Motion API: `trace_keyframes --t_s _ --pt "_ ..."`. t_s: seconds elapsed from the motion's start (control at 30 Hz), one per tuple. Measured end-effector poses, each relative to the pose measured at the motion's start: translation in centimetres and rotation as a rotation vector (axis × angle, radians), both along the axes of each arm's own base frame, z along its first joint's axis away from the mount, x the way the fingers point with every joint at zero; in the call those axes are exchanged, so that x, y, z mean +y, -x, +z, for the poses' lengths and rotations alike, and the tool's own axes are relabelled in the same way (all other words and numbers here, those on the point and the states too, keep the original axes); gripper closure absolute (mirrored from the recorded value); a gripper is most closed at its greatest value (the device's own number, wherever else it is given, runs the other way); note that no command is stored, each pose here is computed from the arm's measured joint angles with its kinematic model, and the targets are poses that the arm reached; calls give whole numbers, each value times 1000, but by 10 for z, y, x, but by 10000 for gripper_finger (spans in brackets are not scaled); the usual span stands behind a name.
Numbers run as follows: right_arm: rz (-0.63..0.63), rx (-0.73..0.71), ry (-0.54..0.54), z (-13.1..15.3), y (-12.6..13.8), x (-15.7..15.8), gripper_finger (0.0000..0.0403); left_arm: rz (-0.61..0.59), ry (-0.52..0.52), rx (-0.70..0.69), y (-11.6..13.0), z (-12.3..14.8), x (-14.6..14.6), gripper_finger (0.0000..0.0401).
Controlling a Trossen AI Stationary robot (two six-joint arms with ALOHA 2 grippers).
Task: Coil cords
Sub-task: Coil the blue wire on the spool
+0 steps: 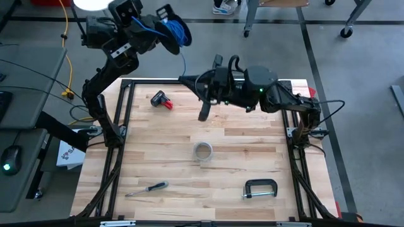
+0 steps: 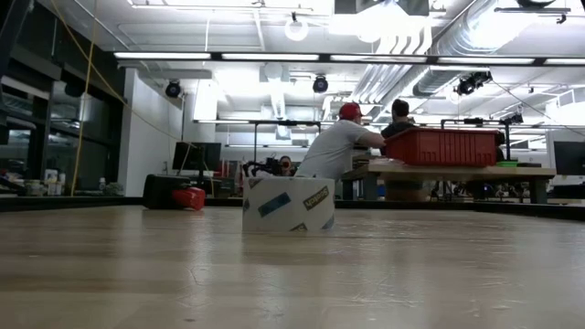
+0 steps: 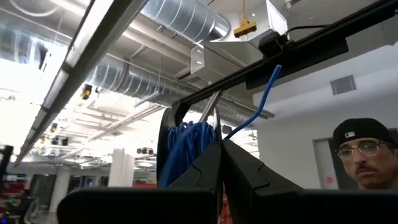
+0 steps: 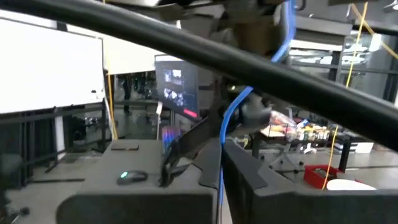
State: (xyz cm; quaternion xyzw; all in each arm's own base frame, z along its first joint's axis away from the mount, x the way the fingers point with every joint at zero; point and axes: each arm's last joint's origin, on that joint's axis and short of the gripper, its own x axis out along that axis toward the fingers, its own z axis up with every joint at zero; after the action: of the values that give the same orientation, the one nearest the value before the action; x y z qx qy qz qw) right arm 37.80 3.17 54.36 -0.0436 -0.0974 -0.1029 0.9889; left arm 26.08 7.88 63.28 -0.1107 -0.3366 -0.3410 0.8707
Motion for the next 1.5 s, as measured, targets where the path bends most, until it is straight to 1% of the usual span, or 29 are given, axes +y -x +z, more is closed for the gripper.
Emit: trace_keyframes --t_s 0.2,0.27,0.4,0.53,0.73,0.8,0.93,1.1,1.23,1.37,1.5 --pt "1 44 0 6 20 23 402 89 -16 -34 30 11 13 396" --pt "-2 39 -2 11 29 27 402 107 7 3 41 14 17 396" --pt "14 16 4 23 48 35 403 139 54 154 57 16 21 396" --pt "18 0 11 29 59 40 403 178 112 309 69 12 20 396" --pt "6 -36 45 37 68 40 403 143 249 618 76 -5 18 396" --pt "1 -47 62 38 68 40 403 142 283 695 75 -12 18 396" --pt "6 -60 81 40 67 36 403 113 323 800 72 -22 15 396" --pt "-13 -67 86 40 66 30 403 -3 342 889 58 -29 10 396" --pt "-25 -71 85 41 65 24 403 -99 338 931 46 -32 2 396" --pt "17 -81 83 41 63 16 403 -177 318 967 31 -36 -9 396" --pt "64 -94 61 41 61 6 403 -254 307 980 7 -41 -18 396"
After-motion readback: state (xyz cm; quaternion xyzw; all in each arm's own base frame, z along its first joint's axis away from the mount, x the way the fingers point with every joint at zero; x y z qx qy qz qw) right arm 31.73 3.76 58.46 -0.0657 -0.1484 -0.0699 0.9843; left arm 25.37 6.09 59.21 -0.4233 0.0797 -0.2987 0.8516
